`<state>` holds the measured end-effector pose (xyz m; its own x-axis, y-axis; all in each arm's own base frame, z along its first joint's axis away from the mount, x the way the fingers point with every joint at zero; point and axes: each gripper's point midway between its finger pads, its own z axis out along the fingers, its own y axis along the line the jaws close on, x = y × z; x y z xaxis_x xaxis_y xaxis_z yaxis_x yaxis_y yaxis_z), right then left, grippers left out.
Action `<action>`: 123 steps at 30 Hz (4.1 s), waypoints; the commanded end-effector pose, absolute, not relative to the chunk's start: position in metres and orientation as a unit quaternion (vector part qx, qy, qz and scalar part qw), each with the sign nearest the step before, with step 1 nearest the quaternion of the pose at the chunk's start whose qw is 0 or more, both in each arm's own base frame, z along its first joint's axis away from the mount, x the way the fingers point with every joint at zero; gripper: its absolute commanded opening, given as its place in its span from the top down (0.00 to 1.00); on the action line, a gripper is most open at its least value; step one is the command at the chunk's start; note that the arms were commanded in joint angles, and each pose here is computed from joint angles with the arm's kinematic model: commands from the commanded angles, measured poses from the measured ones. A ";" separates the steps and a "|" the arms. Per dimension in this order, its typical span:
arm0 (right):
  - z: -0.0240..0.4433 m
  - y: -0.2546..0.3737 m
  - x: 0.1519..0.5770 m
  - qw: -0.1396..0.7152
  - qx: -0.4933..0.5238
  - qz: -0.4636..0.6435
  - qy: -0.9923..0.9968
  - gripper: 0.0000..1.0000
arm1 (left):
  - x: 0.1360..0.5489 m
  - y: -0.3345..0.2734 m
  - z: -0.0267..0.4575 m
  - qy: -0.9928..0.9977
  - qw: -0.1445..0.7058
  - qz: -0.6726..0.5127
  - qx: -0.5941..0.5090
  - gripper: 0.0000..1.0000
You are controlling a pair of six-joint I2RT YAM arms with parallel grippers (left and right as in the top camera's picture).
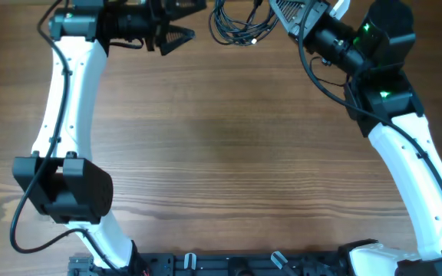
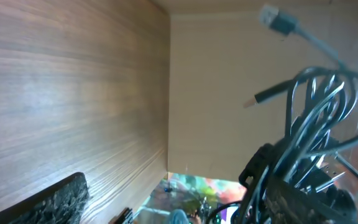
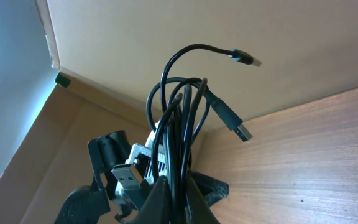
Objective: Untangle cables
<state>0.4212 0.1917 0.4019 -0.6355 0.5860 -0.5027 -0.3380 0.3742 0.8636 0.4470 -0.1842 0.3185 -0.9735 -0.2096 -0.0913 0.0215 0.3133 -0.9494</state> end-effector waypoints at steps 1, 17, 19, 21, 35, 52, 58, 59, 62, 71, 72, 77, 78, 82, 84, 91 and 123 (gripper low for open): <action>0.424 0.186 0.414 0.435 0.076 0.560 0.701 0.96 | 0.436 -0.215 0.314 0.816 0.111 -0.568 -0.003 0.12; 0.414 0.146 0.433 0.463 0.122 0.518 0.709 0.96 | 0.415 -0.222 0.282 0.865 0.130 -0.481 0.058 0.10; 0.414 0.146 0.433 0.463 0.122 0.518 0.709 0.96 | 0.409 -0.238 0.275 0.870 0.153 -0.455 0.116 0.10; 0.413 0.146 0.433 0.464 0.120 0.517 0.710 0.96 | 0.415 -0.240 0.259 0.895 0.177 -0.388 0.127 0.08; 0.397 0.144 0.433 0.453 0.126 0.495 0.731 0.96 | 0.437 -0.246 0.278 0.904 0.214 -0.371 -0.006 0.10; 0.401 0.171 0.419 0.431 0.084 0.524 0.730 0.96 | 0.431 -0.249 0.300 0.871 0.203 -0.446 0.045 0.08; 0.418 0.146 0.432 0.476 0.097 0.514 0.707 0.96 | 0.435 -0.234 0.285 0.858 0.304 -0.329 0.252 0.03; 0.418 0.138 0.434 0.479 0.105 0.511 0.706 0.96 | 0.435 -0.234 0.286 0.852 0.311 -0.323 0.269 0.02; 0.418 0.133 0.435 0.477 0.113 0.512 0.705 0.96 | 0.432 -0.233 0.291 0.844 0.322 -0.316 0.288 0.06; 0.403 0.138 0.431 0.447 0.116 0.513 0.724 0.96 | 0.435 -0.226 0.314 0.864 0.324 -0.339 0.184 0.00; 0.398 0.137 0.431 0.442 0.119 0.509 0.729 0.95 | 0.440 -0.228 0.333 0.860 0.326 -0.374 0.117 0.00; 0.383 0.145 0.428 0.428 0.118 0.492 0.749 0.96 | 0.417 -0.260 0.392 0.804 0.314 -0.494 0.105 0.01; 0.383 0.148 0.427 0.426 0.115 0.493 0.750 0.96 | 0.414 -0.264 0.392 0.804 0.311 -0.495 0.108 0.01; 0.380 0.156 0.424 0.418 0.111 0.494 0.755 0.96 | 0.418 -0.264 0.375 0.828 0.322 -0.450 0.093 0.01; 0.380 0.158 0.423 0.415 0.107 0.497 0.755 0.96 | 0.424 -0.257 0.361 0.850 0.329 -0.406 0.071 0.01; 0.384 0.164 0.418 0.405 0.090 0.514 0.751 0.96 | 0.434 -0.237 0.338 0.882 0.341 -0.325 0.030 0.05; 0.308 0.060 0.436 0.429 0.204 0.297 0.828 0.96 | 0.355 0.101 0.358 0.874 0.368 -0.068 -0.309 0.96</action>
<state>0.4276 0.0928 0.2997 -0.6493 0.5775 -0.4949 0.0291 0.6691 0.7426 0.3596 0.0720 0.3664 -0.5527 -0.5801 -0.5983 -0.4253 0.8138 -0.3961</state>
